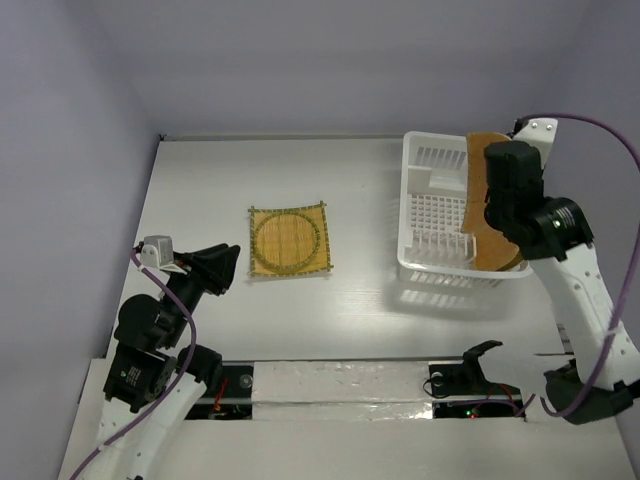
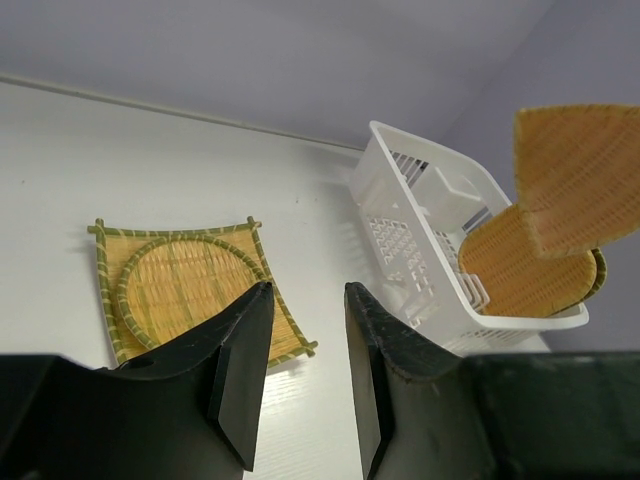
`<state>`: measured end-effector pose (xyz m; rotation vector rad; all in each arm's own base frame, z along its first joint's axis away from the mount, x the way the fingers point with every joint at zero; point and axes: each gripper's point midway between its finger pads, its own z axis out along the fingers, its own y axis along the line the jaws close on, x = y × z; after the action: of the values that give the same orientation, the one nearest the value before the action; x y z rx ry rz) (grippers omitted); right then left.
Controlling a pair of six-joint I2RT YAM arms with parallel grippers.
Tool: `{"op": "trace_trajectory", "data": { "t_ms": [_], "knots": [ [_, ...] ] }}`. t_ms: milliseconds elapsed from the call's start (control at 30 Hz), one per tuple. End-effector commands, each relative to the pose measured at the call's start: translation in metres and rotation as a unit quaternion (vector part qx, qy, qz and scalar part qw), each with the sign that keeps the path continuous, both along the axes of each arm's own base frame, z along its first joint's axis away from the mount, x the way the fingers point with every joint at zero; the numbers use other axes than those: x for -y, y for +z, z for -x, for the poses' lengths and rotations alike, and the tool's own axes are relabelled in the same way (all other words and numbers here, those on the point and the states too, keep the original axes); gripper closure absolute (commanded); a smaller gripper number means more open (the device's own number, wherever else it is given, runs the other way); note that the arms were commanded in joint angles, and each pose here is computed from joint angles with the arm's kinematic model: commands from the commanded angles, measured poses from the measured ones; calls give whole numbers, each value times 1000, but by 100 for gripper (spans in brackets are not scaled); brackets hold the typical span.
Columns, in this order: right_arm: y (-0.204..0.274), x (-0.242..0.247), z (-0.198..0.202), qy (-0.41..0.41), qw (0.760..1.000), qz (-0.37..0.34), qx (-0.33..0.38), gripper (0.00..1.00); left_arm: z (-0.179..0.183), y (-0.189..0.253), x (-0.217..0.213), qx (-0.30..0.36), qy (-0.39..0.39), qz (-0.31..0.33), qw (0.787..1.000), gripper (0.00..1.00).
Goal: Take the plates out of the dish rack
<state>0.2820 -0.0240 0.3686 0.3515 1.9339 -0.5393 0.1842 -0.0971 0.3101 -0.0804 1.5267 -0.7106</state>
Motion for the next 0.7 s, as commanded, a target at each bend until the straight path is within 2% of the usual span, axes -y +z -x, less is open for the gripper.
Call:
{"op": "trace_trajectory", "data": {
  "t_ms": [0,133,167,233,267,333,367,433,467,533,600,633,667],
  "knots": [
    [57,-28,6,64,985,-86,132,100,-1,14,0,22,1,9,1000,68],
    [65,-85,-2,170,952,-178,179,100,-3,12,-2,19,7,7,1000,68],
    [77,-109,-6,218,930,-214,204,100,-3,13,-2,19,7,8,1000,68],
    [61,-144,-13,263,906,-265,199,100,-5,11,-4,15,12,7,1000,68],
    [75,-175,-14,321,868,-307,222,100,-5,12,-4,16,12,7,1000,68],
    [46,-213,-26,358,835,-367,198,100,-7,10,-5,13,17,6,1000,68],
    [54,-241,-23,402,798,-399,206,100,-7,10,-5,13,17,6,1000,68],
    [21,-279,-37,412,783,-437,162,100,-8,9,-5,10,17,5,1000,68],
    [23,-299,-36,428,764,-453,166,100,-9,9,-5,9,18,6,1000,68],
    [-4,-330,-46,431,751,-482,134,100,-9,9,-5,9,18,5,1000,68],
    [-11,-353,-49,435,720,-525,128,100,-10,8,-6,8,22,4,1000,68],
    [-33,-370,-53,436,717,-535,103,100,-10,8,-6,8,21,4,1000,68],
    [-35,-380,-54,447,700,-549,98,100,-10,8,-6,8,21,4,1000,68]
  ]
}}
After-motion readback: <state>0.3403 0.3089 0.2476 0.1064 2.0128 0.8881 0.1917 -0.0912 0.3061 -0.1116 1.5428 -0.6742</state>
